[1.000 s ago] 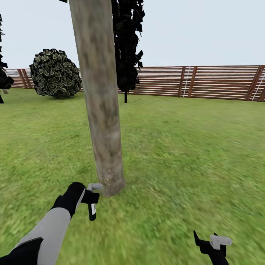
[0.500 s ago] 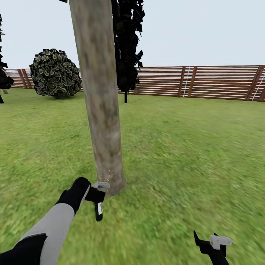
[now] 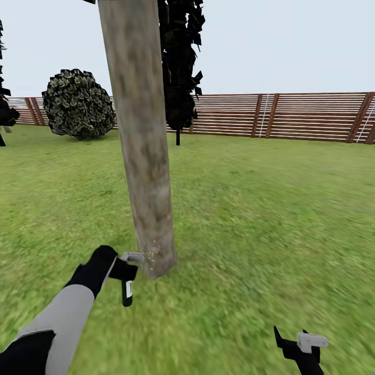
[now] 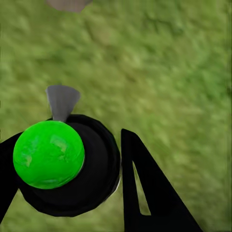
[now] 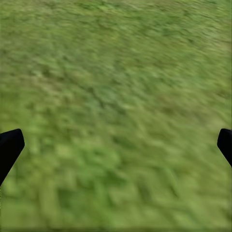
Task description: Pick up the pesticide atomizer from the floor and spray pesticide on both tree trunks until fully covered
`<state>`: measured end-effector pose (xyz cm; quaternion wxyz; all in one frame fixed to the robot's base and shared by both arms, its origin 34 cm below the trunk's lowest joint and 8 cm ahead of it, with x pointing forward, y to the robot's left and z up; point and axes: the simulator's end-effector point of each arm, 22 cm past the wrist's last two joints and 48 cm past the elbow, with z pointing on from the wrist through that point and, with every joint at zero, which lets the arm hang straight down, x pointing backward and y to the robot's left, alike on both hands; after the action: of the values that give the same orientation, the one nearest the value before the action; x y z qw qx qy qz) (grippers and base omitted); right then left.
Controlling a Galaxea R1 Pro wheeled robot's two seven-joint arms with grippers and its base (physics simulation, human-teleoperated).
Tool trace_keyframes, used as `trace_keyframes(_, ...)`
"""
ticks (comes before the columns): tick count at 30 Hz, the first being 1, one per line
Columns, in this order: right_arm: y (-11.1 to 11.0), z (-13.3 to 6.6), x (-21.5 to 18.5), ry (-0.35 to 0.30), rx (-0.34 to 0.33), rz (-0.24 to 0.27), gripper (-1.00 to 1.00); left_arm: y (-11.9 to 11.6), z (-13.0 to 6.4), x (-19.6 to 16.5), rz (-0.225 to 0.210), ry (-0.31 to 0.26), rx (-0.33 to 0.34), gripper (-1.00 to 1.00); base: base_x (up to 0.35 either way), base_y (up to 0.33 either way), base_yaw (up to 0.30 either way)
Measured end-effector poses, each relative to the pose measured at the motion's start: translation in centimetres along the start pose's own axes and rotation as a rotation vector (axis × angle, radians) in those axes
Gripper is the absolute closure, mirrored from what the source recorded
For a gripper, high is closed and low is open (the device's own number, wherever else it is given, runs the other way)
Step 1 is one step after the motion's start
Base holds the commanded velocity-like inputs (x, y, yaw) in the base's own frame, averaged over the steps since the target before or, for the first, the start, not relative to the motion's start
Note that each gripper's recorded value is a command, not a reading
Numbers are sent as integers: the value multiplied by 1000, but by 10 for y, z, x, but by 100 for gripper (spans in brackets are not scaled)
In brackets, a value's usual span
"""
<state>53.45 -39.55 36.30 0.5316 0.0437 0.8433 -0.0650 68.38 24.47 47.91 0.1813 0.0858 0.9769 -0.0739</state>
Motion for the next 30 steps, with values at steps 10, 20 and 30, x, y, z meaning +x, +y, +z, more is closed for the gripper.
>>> trace_keyframes(10,0,0,0,0,0,0,-100,-26,-36,-52,-4,-78,5,100,-95,0,0)
trace_keyframes(20,0,0,0,0,0,0,-100,-42,-41,-62,-2,-88,31,100,0,0,0)
trace_keyframes(30,0,0,0,0,-1,0,-100,-28,-50,-74,3,-107,-1,100,0,0,0)
